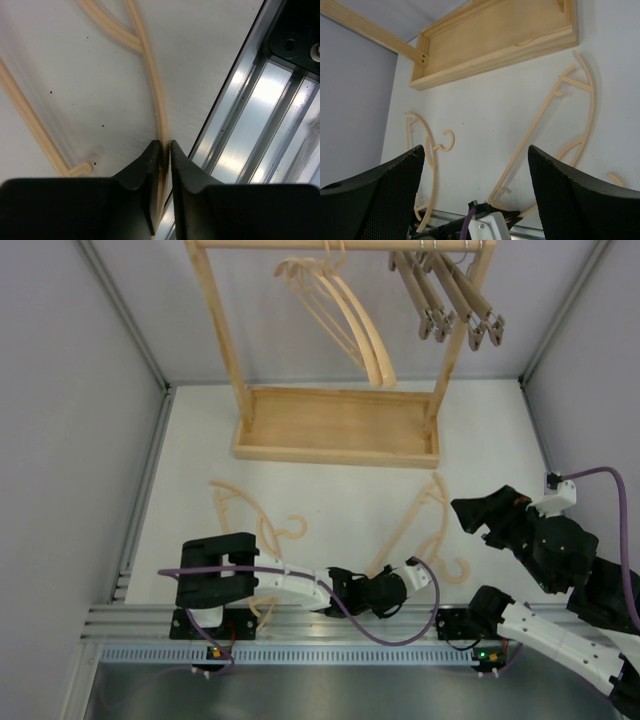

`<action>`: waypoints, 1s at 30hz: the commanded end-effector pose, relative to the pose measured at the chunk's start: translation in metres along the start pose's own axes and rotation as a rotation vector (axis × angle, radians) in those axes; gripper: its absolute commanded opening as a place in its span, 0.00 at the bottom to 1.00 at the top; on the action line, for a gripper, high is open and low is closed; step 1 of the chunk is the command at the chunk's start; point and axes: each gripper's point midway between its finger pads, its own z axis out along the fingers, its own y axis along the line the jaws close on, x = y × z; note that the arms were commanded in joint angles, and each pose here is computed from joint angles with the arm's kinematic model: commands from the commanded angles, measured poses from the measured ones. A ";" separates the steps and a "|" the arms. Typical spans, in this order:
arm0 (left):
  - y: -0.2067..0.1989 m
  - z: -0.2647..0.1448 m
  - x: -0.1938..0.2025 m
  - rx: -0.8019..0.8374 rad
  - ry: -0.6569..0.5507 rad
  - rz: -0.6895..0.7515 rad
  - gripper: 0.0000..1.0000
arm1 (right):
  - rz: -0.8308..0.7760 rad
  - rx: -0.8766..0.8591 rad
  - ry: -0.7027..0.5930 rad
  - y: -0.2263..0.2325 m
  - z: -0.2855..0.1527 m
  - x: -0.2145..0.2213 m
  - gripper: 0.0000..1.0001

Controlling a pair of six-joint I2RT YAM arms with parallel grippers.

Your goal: Organize the hangers

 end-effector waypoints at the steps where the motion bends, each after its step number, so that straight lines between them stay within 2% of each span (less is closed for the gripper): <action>1: -0.003 0.006 0.017 0.013 0.056 0.021 0.13 | 0.012 -0.023 0.008 0.003 -0.001 0.002 0.81; 3: -0.004 0.006 0.020 0.016 0.067 0.021 0.00 | 0.011 -0.022 0.009 0.003 -0.001 0.003 0.81; 8: -0.004 -0.004 0.015 0.026 0.052 0.003 0.00 | 0.013 -0.022 0.005 0.003 -0.001 0.001 0.81; 16: -0.004 -0.049 -0.035 0.065 -0.094 -0.060 0.00 | 0.008 -0.024 0.003 0.005 -0.002 -0.001 0.81; 30: 0.007 -0.117 -0.070 0.109 -0.257 -0.210 0.00 | 0.007 -0.028 0.000 0.009 -0.003 -0.005 0.81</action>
